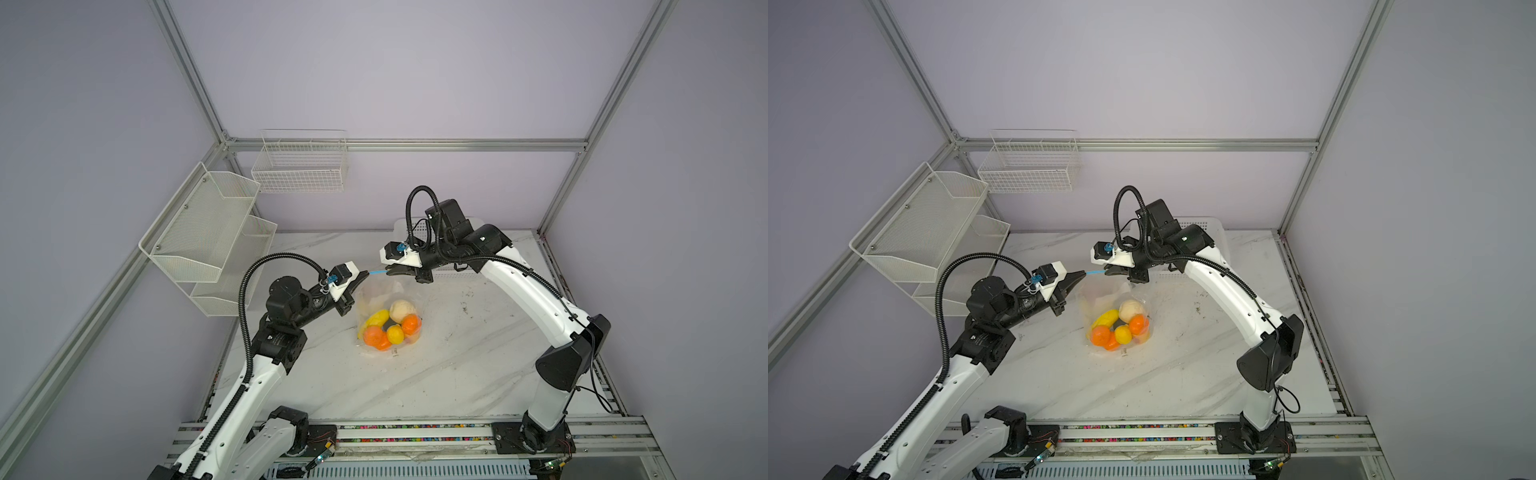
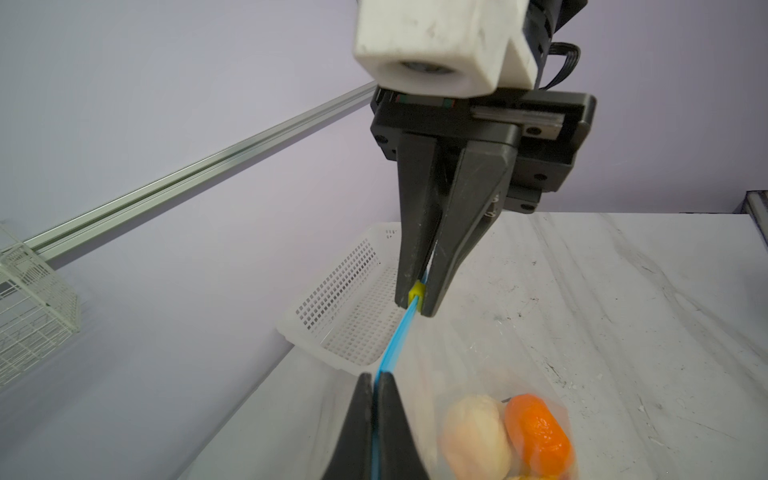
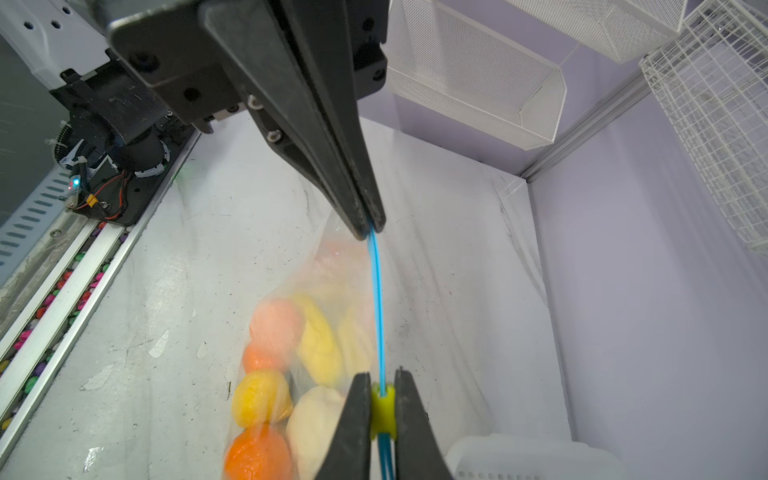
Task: Place the food in the zip-top bag and seal the zipper
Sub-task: 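Pull the zipper with the left gripper away from the right gripper's slider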
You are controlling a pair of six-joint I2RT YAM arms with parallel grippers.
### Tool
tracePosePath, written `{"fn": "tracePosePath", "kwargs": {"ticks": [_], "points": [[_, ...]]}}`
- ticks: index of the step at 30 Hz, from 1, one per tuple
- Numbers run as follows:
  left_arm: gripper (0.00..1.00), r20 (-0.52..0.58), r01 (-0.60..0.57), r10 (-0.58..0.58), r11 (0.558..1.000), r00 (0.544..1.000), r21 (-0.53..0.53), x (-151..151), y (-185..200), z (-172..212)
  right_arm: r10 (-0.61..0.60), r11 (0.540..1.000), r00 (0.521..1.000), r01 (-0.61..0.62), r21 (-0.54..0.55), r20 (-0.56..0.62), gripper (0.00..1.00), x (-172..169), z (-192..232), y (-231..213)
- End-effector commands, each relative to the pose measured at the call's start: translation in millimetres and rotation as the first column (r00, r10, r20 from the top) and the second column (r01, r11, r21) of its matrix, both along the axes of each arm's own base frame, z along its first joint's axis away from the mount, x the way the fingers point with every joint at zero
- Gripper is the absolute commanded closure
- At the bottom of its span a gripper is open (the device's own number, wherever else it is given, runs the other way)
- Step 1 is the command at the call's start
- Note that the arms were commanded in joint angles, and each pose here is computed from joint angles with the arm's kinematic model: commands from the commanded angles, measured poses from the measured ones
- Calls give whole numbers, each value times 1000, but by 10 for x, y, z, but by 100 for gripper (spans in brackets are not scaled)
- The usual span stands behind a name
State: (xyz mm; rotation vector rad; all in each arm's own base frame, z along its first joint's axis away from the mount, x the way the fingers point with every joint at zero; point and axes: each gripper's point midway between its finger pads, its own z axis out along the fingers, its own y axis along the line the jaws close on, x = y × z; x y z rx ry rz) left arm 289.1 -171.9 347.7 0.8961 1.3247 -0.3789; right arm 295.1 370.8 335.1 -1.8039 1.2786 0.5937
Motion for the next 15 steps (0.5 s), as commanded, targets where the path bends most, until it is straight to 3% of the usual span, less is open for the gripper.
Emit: {"fn": "tracePosePath", "kwargs": {"ticks": [1, 15], "points": [[100, 76, -109, 108, 994, 991, 14, 59, 164, 151, -27, 1000, 999, 27, -11, 19, 91, 24, 76, -87], [100, 84, -286, 284, 958, 955, 14, 217, 457, 138, -56, 998, 998, 56, -27, 28, 91, 72, 59, -108]]}}
